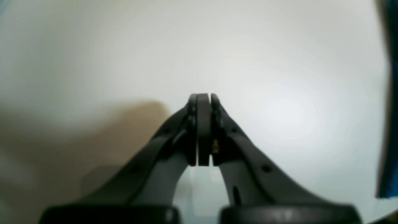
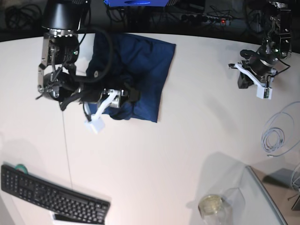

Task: Layout the t-shirt on the table in an organized manner, then fold the t-shirt properly
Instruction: 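Fold the shirt end with the right gripper over toward the left gripper, then release the left gripper and press the folded bundle with the right gripper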

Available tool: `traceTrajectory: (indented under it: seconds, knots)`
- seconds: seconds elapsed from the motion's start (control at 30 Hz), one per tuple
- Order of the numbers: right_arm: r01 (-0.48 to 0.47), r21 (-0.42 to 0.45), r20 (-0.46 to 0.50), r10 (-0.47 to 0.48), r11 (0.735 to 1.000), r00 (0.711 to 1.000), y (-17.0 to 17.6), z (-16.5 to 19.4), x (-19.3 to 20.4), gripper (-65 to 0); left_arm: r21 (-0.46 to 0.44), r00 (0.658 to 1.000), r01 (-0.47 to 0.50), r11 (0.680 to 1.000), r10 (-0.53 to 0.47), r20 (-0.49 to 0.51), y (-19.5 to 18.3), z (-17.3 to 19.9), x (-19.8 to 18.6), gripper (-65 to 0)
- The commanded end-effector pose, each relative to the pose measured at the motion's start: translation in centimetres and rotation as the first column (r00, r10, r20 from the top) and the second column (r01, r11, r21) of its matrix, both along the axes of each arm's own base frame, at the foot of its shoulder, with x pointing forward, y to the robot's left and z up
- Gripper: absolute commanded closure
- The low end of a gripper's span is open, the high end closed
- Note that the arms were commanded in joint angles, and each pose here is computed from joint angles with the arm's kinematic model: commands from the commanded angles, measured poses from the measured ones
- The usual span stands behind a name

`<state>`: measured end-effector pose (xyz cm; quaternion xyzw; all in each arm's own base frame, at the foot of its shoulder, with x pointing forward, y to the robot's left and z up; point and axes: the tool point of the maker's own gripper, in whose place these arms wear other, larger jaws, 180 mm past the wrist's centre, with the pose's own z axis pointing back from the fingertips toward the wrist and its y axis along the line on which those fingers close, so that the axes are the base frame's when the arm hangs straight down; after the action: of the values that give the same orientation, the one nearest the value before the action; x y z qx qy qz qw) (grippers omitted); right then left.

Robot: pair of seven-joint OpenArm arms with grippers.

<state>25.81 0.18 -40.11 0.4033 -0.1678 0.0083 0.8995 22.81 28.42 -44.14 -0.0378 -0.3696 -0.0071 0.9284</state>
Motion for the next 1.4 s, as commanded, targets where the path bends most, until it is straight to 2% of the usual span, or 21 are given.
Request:
traceTrajectory:
  seconds: [0.0, 0.07, 0.13, 0.27, 0.43, 0.57, 0.73, 0.87, 1.07, 1.2, 1.27, 1.37]
  knots:
    - [0.012, -0.004, 0.088, -0.011, 1.000, 0.996, -0.9, 2.1, 1.2, -34.2, 0.015, 0.999, -0.009, 1.000, 0.008, 0.039, 1.1, 1.2, 0.6, 0.0]
    - [0.039, -0.080, 0.169, -0.025, 0.996, 0.985, -3.6, 3.7, 1.6, -34.2, 0.035, 0.997, -0.060, 0.998, 0.058, 0.045, 3.1, 1.7, 0.0, 0.0]
    - [0.109, -0.123, 0.180, -0.085, 0.986, 0.980, -6.0, 4.1, 1.3, -34.2, 0.050, 0.994, -0.096, 0.994, 0.094, 0.053, 4.6, 2.2, -0.5, 0.0]
    - [0.223, -0.187, 0.174, -0.192, 0.957, 0.966, -9.9, 2.5, 0.6, -34.5, 0.062, 0.991, -0.128, 0.990, 0.124, 0.053, 5.8, 2.4, -1.2, 0.0]
    - [0.262, -0.238, 0.133, -0.236, 0.935, 0.963, -12.3, -0.5, 0.2, -34.7, 0.057, 0.992, -0.124, 0.991, 0.122, 0.045, 5.5, 2.1, -1.5, 0.0]
    - [0.256, -0.270, 0.114, -0.233, 0.928, 0.966, -12.6, -1.4, -0.2, -34.7, 0.055, 0.992, -0.123, 0.991, 0.120, 0.049, 5.4, 2.2, -1.3, 0.0]
    - [0.154, -0.266, 0.095, -0.133, 0.951, 0.986, -9.5, -2.0, -1.1, -34.5, 0.055, 0.992, -0.123, 0.991, 0.120, 0.044, 5.4, 2.1, -1.5, 0.0]
    - [0.137, -0.263, 0.068, -0.124, 0.955, 0.990, -8.8, -2.7, -1.5, -34.1, 0.054, 0.992, -0.123, 0.991, 0.121, 0.044, 5.3, 2.1, -1.6, 0.0]
    - [0.177, -0.321, 0.109, -0.149, 0.930, 0.983, -10.1, -3.7, -1.0, -34.1, 0.055, 0.992, -0.124, 0.991, 0.122, 0.035, 5.4, 1.9, -1.9, 0.0]
    - [0.147, -0.334, 0.121, -0.112, 0.931, 0.986, -9.2, -3.8, -1.2, -33.8, 0.055, 0.992, -0.123, 0.991, 0.122, 0.032, 5.4, 1.8, -2.0, 0.0]
    - [0.129, -0.336, 0.120, -0.093, 0.933, 0.988, -8.6, -3.9, -1.3, -28.7, 0.055, 0.992, -0.123, 0.991, 0.122, 0.032, 5.4, 1.8, -2.0, 0.0]
    - [0.092, -0.330, 0.112, -0.058, 0.939, 0.992, -7.5, -4.0, -1.8, -8.6, 0.055, 0.992, -0.123, 0.991, 0.122, 0.030, 5.4, 1.8, -2.1, 0.0]
